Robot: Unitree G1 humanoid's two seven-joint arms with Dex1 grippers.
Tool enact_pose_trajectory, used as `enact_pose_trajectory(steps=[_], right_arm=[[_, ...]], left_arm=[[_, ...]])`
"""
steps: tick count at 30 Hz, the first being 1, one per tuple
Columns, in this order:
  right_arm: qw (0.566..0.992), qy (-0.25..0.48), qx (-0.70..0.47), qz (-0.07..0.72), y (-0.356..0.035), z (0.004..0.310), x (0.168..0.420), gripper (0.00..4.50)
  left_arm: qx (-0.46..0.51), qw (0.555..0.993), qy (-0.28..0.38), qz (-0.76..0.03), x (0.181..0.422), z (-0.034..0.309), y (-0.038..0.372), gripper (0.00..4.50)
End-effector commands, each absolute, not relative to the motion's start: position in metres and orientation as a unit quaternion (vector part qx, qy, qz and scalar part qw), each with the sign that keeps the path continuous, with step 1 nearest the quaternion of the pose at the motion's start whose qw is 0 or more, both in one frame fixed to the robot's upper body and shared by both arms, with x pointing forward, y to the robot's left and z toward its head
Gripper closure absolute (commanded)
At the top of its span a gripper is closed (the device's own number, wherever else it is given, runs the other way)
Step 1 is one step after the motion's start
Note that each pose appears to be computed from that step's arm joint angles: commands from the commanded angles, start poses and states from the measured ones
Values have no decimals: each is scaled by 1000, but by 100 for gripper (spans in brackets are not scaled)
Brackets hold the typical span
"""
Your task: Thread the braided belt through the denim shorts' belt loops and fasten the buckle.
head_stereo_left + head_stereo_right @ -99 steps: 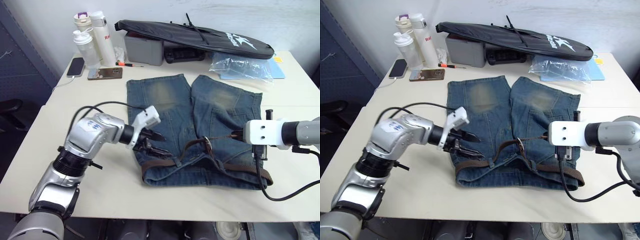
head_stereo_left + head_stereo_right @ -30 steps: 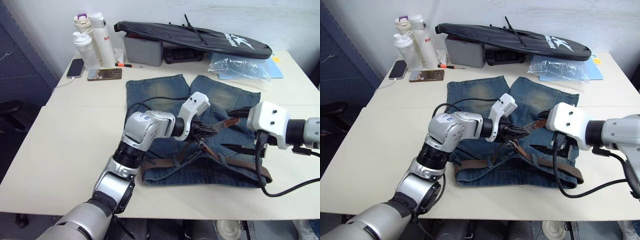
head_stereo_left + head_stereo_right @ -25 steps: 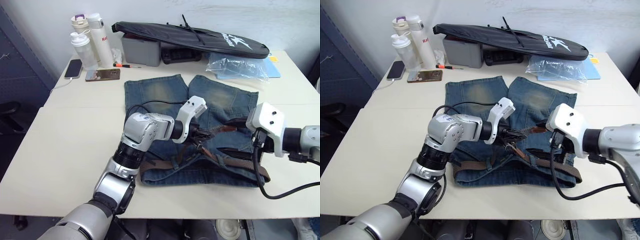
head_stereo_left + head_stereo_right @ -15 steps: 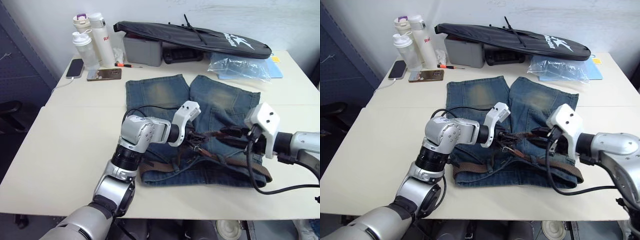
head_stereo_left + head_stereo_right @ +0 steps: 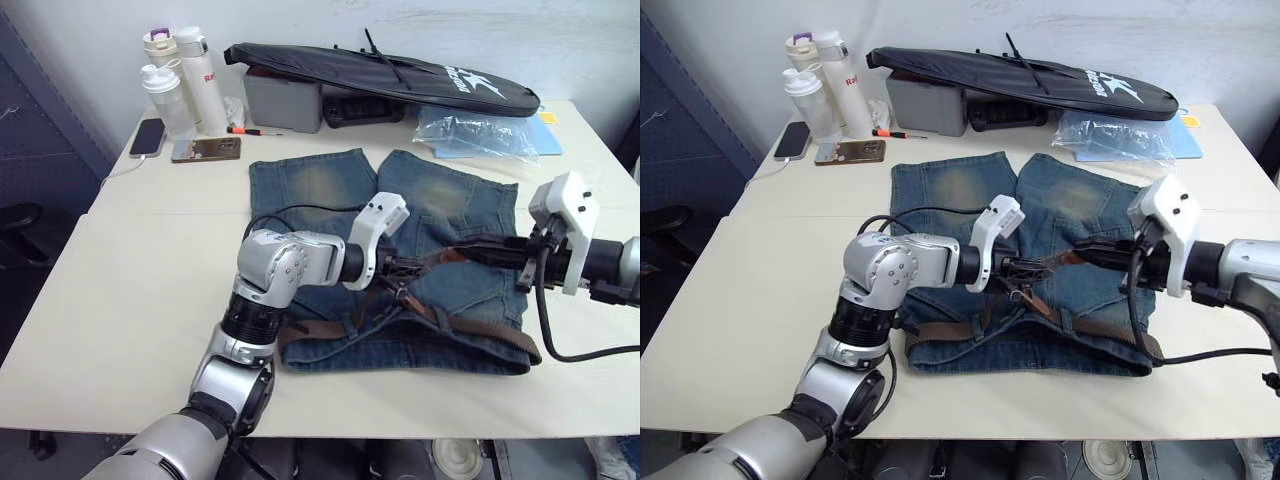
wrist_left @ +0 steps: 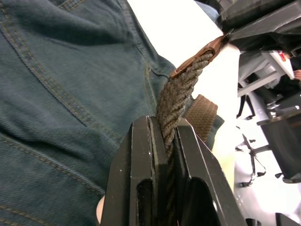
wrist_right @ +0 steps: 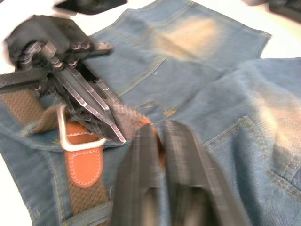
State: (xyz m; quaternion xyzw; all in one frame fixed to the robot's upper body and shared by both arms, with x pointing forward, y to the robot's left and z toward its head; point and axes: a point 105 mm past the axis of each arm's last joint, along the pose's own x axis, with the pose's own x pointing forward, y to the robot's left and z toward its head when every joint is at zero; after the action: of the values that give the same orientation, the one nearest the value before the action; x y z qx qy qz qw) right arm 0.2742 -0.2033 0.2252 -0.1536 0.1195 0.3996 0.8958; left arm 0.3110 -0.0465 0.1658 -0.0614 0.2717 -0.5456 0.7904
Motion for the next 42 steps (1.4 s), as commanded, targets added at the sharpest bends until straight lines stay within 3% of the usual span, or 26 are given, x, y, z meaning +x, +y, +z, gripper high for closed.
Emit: enact_pose_trajectory(steps=[1, 2, 7, 10, 14, 19, 33, 37, 42], right_arm=[[896, 100, -173, 397, -203, 237, 270, 210], [897, 101, -180, 392, -206, 238, 269, 161], [902, 141, -128, 388, -217, 229, 261, 161], [898, 147, -100, 403, -205, 217, 261, 246], [896, 161, -62, 409, -193, 199, 265, 442], [892, 171, -1, 418, -180, 176, 270, 447], [853, 156, 45, 496, -136, 166, 263, 447], [841, 171, 36, 512, -131, 157, 260, 447], [829, 244, -17, 502, -136, 122, 253, 447]], left_arm=[[-62, 797, 246, -547, 312, 178, -44, 450], [-62, 798, 246, -547, 313, 178, -44, 450], [-71, 800, 239, -546, 315, 184, -43, 450], [-88, 798, 234, -548, 316, 190, -44, 450], [-102, 798, 233, -547, 316, 193, -46, 450], [-113, 794, 230, -552, 317, 200, -52, 450], [-118, 772, 257, -569, 307, 193, -62, 450], [-117, 769, 262, -572, 305, 192, -63, 450], [-120, 774, 258, -565, 309, 193, -62, 450]])
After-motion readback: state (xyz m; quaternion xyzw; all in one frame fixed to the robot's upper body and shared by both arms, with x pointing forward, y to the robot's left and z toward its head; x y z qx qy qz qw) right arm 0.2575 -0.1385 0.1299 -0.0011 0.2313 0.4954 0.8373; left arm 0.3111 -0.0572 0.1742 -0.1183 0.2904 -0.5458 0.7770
